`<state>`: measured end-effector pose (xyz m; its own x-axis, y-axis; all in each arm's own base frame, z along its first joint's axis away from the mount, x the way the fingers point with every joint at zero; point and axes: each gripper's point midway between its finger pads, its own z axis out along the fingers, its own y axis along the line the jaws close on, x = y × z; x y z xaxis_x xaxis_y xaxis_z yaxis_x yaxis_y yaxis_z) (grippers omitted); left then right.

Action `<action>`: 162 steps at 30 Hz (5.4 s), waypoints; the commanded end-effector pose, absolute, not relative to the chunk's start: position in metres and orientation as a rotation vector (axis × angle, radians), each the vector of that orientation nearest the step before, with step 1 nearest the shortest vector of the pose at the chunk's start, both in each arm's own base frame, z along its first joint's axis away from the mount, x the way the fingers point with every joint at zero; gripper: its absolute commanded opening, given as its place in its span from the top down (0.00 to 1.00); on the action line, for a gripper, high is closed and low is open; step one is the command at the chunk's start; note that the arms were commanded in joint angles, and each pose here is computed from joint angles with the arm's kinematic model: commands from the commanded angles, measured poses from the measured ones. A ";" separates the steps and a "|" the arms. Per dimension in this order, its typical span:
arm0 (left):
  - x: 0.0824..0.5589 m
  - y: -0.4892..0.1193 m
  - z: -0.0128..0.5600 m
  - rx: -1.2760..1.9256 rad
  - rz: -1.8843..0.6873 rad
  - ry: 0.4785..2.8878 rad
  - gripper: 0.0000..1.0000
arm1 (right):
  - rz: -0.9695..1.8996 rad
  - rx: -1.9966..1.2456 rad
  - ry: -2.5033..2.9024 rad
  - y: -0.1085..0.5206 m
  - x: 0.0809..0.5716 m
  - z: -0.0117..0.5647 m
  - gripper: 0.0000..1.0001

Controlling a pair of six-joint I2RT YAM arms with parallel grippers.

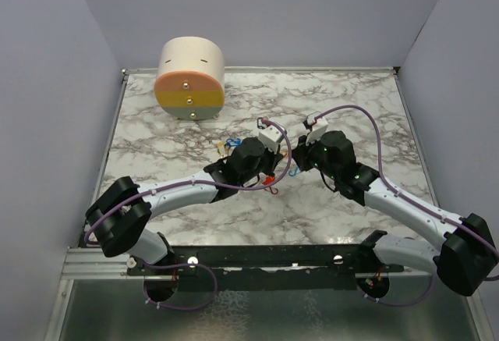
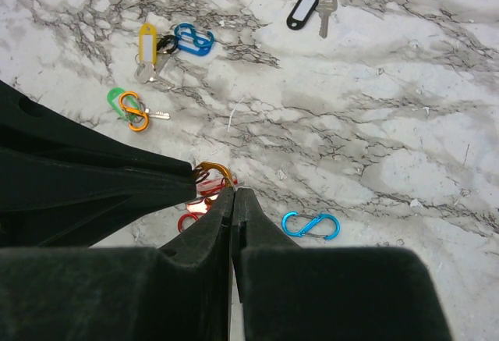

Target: Put the keys on the keyring

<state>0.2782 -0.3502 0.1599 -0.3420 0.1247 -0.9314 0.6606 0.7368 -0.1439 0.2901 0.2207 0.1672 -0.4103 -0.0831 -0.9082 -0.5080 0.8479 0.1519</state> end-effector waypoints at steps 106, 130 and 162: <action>0.263 -0.209 0.175 -0.005 -0.495 1.778 0.01 | 0.725 -0.573 1.993 0.330 0.331 0.128 0.99; 0.263 -0.213 0.161 0.017 -0.489 1.816 0.01 | 0.648 -0.501 1.989 0.330 0.341 0.137 0.49; 0.267 -0.245 0.131 0.090 -0.531 1.914 0.03 | 0.352 -0.331 2.141 0.238 0.302 0.115 0.37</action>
